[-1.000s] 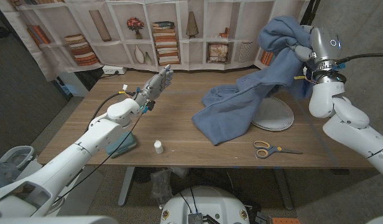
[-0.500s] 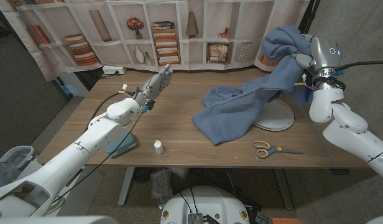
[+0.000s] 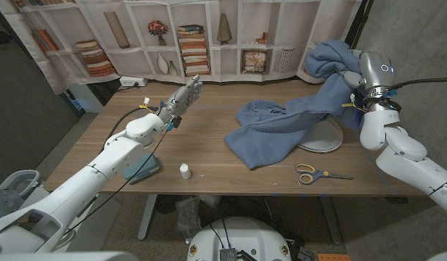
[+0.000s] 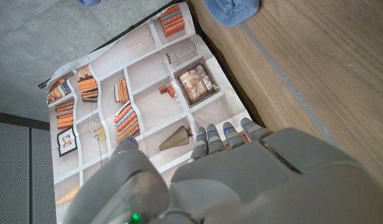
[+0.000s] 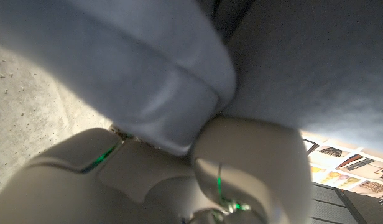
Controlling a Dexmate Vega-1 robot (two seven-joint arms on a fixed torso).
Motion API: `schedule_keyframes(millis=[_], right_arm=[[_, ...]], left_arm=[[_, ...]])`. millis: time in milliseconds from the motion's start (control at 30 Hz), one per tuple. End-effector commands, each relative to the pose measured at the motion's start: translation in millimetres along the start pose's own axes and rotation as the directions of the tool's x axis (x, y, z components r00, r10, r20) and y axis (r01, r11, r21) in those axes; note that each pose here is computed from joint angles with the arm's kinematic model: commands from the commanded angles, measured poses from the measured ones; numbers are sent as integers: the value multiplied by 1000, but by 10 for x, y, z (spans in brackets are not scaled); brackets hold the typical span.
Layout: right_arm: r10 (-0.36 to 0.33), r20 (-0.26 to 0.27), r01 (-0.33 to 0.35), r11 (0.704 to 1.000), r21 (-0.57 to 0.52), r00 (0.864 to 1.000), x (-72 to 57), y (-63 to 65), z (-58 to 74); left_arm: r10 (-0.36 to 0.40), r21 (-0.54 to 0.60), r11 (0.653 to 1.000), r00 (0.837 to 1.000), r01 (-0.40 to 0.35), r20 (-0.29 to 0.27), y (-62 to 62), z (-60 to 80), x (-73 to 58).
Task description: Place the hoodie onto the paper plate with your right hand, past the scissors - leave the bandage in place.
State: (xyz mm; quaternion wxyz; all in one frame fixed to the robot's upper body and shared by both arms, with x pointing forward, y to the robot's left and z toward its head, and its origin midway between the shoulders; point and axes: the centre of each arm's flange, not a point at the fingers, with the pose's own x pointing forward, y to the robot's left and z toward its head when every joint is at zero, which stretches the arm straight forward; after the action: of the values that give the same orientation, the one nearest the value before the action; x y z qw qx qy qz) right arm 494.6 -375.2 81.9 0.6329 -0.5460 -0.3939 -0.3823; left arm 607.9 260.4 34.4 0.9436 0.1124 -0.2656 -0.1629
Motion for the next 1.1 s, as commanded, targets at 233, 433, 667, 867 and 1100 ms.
schedule_keyframes(millis=[233,433,667,867,1100], right_arm=[[80,3,-80,997,-16,997,-159,195,24],[109,15,-108,994,-29,994,-200,260,63],[152,17,-152,988,-27,988,-280,354,72],[191,16,-190,981,-46,982,-381,431,77],[213,15,-212,976,-54,977,-476,470,82]], left_arm=[[-5,-13,1000,1000,5,-22,-19,-83,-5],[-10,-16,1000,999,9,-32,-30,-104,-1],[-16,-23,1000,999,15,-46,-55,-141,-7],[-18,-22,1000,999,17,-48,-69,-149,-15],[-14,-28,1000,999,13,-45,-75,-173,-29]])
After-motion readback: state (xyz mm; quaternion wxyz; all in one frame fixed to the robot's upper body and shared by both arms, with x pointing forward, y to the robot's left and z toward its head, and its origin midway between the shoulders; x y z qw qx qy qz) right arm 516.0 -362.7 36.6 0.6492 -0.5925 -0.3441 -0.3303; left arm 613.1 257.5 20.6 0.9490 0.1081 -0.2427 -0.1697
